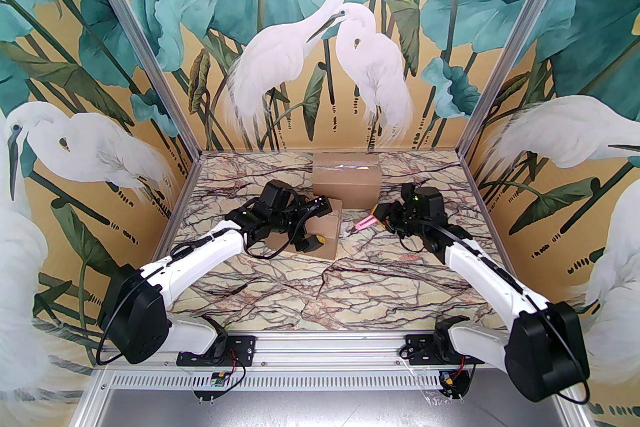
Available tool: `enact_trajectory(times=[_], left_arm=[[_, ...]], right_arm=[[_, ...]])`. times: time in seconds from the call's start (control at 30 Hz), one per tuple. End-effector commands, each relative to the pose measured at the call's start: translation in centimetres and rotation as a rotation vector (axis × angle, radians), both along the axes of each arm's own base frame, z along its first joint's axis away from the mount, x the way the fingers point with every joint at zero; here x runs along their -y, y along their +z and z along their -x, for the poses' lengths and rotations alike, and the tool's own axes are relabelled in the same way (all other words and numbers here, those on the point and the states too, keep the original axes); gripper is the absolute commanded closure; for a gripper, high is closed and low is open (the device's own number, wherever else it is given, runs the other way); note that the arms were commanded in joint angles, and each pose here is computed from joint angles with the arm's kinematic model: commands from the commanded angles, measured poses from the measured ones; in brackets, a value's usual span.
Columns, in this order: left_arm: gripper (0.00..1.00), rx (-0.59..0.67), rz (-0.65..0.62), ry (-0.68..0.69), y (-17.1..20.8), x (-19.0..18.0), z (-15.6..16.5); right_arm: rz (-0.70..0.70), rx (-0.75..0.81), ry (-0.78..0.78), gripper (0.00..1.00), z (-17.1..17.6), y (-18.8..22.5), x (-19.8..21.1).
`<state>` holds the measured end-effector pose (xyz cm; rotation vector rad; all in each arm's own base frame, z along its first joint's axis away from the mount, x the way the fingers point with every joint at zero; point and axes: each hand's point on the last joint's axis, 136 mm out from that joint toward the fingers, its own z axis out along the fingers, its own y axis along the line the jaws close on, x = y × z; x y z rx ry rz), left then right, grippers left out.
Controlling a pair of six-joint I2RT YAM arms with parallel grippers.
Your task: Unpack the express box
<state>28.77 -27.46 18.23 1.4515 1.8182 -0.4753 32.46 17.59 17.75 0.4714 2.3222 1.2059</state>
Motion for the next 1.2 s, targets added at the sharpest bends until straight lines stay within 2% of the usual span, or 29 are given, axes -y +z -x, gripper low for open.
enact_trajectory(times=[0.0,0.43,0.67,0.93,1.13,1.17], left_arm=[[0.0,-0.049,0.015,-0.078,1.2,0.3,2.1],[0.0,0.051,0.051,0.004,2.7,-0.2,0.7],[0.0,0.063,0.071,0.014,3.1,-0.3,0.9],[0.0,0.09,0.068,0.07,3.6,-1.3,0.8],[0.0,0.103,0.065,0.119,3.6,-1.9,0.4],[0.0,0.104,0.064,0.129,3.6,-2.0,0.3]], right_arm=[[0.037,0.066,0.023,1.0,-0.8,1.0,-0.1],[-0.015,-0.095,-0.131,1.0,-1.5,-6.3,4.5],[0.036,-0.196,-0.208,1.0,-1.3,-10.3,8.5],[0.005,-0.308,-0.207,1.0,-1.4,-14.4,9.4],[0.023,-0.342,-0.21,1.0,-1.5,-15.6,9.7],[0.033,-0.345,-0.211,0.97,-1.5,-15.7,9.8]])
